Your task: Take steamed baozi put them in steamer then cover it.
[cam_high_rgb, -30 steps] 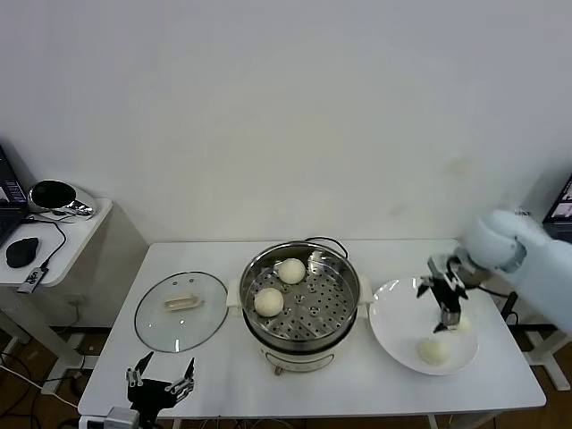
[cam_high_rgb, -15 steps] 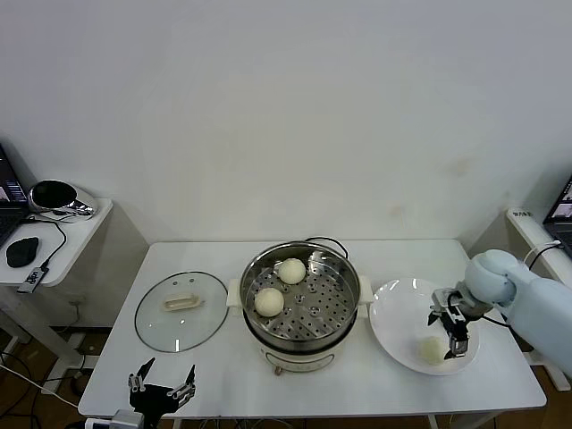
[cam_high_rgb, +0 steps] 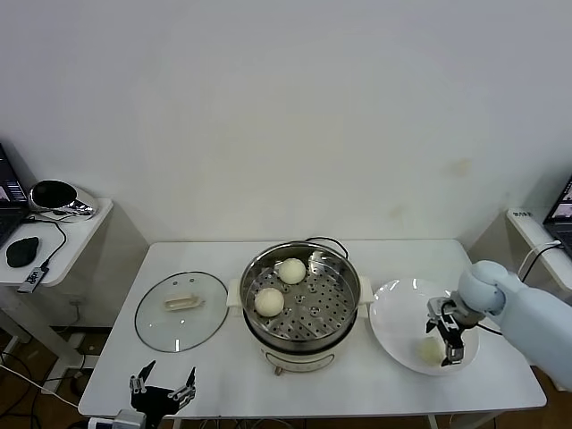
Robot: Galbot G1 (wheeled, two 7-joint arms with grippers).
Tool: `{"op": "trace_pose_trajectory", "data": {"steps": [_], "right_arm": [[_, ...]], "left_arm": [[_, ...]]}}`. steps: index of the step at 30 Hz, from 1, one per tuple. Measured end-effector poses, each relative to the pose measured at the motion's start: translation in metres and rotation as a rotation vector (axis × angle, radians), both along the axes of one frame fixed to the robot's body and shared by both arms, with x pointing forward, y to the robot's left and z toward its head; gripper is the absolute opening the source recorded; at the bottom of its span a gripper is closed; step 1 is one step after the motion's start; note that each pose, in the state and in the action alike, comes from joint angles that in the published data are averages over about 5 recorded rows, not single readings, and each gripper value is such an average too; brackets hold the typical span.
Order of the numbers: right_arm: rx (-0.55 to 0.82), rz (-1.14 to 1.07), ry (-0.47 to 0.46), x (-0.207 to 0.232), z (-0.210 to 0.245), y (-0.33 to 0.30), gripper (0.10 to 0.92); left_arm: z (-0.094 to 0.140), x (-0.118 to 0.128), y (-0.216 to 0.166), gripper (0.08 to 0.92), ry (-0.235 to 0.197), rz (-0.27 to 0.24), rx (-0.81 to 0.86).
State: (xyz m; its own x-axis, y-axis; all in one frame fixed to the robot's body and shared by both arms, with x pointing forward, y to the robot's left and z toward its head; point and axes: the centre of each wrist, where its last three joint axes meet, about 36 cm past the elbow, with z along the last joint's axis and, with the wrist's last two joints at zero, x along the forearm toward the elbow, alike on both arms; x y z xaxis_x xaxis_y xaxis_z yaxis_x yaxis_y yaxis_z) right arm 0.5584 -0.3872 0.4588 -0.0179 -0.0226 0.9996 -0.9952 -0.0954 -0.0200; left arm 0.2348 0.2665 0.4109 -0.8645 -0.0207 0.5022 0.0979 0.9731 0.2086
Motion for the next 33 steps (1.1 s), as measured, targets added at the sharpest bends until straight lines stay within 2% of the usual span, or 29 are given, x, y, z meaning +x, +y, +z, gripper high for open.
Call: {"op": "trace_pose_trajectory", "data": {"steps": [11, 14, 19, 25, 33], "right_arm": [[0.005, -0.034, -0.005, 0.001, 0.006, -0.007, 0.488], [0.012, -0.041, -0.015, 0.004, 0.016, -0.009, 0.441], [0.039, -0.040, -0.048, 0.017, 0.047, -0.007, 0.425], [0.105, -0.003, -0.101, 0.046, 0.105, 0.011, 0.424], [0.232, 0.210, -0.140, 0.100, 0.187, 0.059, 0.424]], "left_arm": [[-0.005, 0.003, 0.001, 0.823, 0.006, 0.003, -0.001], [-0.007, 0.004, 0.001, 0.823, 0.007, 0.004, -0.002], [-0.008, 0.007, 0.000, 0.823, 0.002, 0.009, -0.007], [-0.007, 0.009, 0.001, 0.823, -0.009, 0.019, -0.004], [-0.002, 0.007, 0.006, 0.823, -0.022, 0.033, 0.013]]}}
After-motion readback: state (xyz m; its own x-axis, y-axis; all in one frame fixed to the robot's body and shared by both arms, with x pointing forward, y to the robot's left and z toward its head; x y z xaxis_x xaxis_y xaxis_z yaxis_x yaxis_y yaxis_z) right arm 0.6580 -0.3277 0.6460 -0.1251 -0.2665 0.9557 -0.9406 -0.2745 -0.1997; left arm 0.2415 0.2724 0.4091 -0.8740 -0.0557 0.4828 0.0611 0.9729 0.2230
